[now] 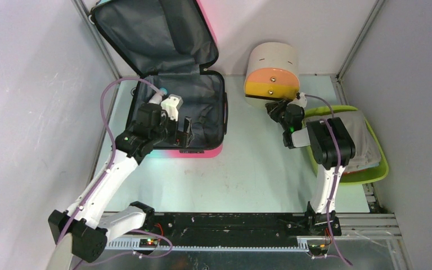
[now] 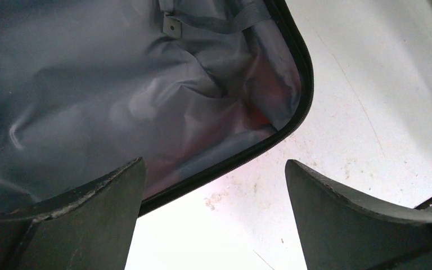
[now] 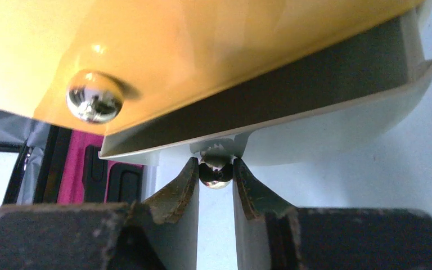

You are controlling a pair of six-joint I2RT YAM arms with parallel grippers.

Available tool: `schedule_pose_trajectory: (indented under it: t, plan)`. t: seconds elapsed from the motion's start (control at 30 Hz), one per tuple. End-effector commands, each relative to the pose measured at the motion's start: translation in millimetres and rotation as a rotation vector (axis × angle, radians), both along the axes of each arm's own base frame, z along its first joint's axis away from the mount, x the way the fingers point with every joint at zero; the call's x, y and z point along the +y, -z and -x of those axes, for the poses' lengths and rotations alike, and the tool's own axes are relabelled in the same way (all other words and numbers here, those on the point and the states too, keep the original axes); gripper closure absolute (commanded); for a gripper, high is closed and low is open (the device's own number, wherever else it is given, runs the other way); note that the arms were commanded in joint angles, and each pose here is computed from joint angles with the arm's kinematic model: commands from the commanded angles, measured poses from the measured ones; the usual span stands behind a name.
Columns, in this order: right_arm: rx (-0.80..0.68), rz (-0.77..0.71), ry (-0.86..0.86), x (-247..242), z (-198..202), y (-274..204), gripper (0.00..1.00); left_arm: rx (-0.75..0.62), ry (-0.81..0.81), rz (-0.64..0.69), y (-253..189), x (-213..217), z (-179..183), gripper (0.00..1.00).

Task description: Open, take out, and arrange the luggage

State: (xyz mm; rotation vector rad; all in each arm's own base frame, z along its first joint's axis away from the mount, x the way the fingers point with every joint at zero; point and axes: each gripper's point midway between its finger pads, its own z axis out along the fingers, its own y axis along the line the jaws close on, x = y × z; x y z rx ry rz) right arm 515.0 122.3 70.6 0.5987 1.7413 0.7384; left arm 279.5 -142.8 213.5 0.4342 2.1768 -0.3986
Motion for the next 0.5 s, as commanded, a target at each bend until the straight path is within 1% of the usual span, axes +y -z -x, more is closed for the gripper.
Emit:
schedule_pose_trajectory:
  t: [0.0, 0.17, 0.37, 0.47]
  plan:
    - [-0.050, 0.000, -0.056, 19, 17, -24, 0.83, -0.082, -0.003, 0.061, -26, -3, -7, 0.00]
    - [-0.051, 0.013, -0.094, 32, 33, -30, 0.83, -0.084, -0.009, 0.063, -26, -1, -7, 0.00]
    - [-0.019, 0.028, -0.099, 39, 61, -30, 0.83, -0.082, -0.018, 0.062, -24, 0, -9, 0.00]
    - [-0.009, 0.036, -0.121, 52, 71, -30, 0.82, -0.081, -0.028, 0.054, -22, 2, -10, 0.00]
